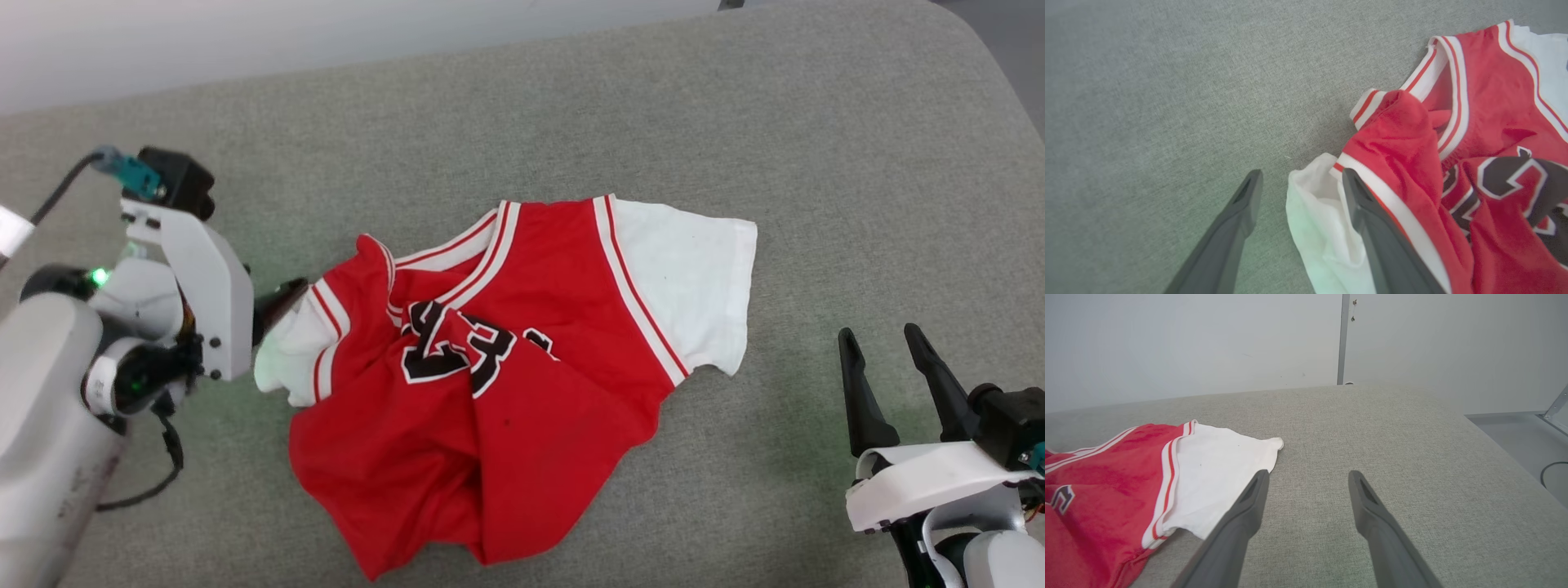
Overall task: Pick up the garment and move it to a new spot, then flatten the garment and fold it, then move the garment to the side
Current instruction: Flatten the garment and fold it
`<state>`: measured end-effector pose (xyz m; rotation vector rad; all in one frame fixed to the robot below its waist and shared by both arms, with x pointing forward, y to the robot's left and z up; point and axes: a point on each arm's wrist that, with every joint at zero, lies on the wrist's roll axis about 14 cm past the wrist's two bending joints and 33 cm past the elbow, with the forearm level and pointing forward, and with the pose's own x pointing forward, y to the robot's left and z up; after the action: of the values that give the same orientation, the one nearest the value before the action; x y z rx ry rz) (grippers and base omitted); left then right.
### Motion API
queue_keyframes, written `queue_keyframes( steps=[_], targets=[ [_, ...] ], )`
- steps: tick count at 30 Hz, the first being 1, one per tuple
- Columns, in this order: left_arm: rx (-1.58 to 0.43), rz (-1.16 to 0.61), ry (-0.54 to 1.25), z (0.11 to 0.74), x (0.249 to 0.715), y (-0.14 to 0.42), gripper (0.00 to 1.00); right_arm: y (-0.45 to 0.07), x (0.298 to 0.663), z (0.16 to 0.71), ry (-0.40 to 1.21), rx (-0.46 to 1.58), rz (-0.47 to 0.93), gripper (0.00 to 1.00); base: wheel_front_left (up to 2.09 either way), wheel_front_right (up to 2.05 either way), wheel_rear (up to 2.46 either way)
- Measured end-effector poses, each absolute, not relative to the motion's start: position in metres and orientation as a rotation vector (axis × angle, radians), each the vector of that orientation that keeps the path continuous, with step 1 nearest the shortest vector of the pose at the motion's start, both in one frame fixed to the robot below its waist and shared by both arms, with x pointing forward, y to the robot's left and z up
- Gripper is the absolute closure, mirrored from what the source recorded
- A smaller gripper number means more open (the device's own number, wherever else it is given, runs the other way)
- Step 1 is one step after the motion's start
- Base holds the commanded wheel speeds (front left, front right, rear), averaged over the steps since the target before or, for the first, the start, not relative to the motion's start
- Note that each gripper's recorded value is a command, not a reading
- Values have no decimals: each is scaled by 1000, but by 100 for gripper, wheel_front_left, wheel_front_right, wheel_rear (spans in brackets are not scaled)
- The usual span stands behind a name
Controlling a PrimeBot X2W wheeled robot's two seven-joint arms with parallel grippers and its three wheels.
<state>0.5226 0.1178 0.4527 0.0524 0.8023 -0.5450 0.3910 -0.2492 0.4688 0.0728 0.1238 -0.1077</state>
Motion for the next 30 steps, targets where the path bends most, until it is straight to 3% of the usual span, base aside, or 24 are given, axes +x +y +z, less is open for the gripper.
queue_keyframes(
  steps=[9, 10, 11, 20, 30],
  targets=[
    [50, -525, 937, 414, 508, 123, 0, -253, 390, 468, 130, 67, -116, 0, 0, 0, 0],
    [56, -518, 952, 410, 507, 124, 53, -253, 391, 468, 131, 67, -115, 0, 0, 0, 0],
    [56, -516, 965, 407, 505, 125, 99, -252, 391, 468, 131, 67, -115, 0, 0, 0, 0],
    [-18, -459, 935, 415, 514, 136, 100, -253, 392, 469, 126, 69, -115, 0, 0, 0, 0],
    [8, -261, 874, 439, 514, 206, 100, -240, 402, 475, 109, 70, -72, 0, 0, 0, 0]
  ],
)
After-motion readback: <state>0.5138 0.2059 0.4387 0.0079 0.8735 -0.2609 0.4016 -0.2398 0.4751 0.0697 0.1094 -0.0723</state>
